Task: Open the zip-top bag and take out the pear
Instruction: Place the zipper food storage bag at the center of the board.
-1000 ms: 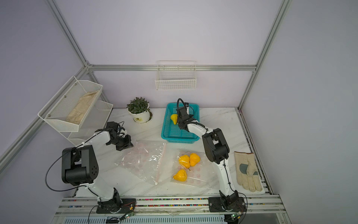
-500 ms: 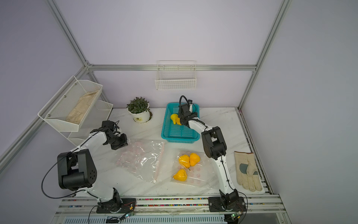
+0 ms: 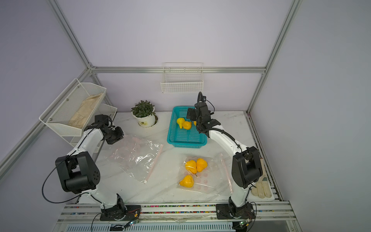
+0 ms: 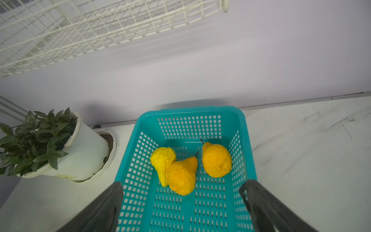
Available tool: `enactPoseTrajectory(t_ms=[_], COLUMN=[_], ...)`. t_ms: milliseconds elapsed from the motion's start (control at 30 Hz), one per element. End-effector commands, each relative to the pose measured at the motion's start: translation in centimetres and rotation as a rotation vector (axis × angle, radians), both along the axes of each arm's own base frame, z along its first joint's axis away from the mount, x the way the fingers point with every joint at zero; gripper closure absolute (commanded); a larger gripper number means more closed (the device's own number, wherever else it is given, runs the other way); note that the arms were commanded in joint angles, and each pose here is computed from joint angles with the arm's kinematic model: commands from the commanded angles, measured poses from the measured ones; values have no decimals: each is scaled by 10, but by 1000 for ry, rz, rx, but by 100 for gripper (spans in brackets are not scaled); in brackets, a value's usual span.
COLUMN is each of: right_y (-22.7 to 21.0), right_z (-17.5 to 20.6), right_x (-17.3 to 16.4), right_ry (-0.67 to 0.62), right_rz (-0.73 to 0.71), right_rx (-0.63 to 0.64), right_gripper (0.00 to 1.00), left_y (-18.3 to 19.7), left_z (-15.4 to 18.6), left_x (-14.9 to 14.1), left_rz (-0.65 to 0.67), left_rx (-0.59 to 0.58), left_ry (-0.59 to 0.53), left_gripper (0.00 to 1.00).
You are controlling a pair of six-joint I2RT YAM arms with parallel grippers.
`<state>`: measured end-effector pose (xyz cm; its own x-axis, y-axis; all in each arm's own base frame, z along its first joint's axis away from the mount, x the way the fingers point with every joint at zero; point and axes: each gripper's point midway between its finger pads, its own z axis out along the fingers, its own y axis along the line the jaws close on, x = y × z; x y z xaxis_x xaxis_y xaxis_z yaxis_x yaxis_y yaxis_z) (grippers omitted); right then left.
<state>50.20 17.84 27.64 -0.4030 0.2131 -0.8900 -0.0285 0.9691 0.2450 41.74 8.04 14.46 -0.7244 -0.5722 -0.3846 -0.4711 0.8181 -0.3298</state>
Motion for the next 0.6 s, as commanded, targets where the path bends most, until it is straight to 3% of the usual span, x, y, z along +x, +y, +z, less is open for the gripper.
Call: enactPoseTrajectory(t_ms=[0, 367, 500, 567], right_y=[-7, -41, -52, -62], right_z=[-19, -31, -43, -42], right_x=[-24, -92, -110, -127], right_ry=[75, 155, 228, 266], right_rz=[25, 14, 1, -12], right_rx=[-45, -90, -120, -132], right_gripper=[3, 3, 3, 3], left_y=[5, -9, -19, -23], left_z=[39, 78, 95, 101], left_x=[34, 85, 85, 82], left_rz=[53, 61, 35, 16], left_rx=[-4, 8, 18, 19], left_ry=[-113, -215, -253, -266], left_gripper=[96, 93, 51, 40])
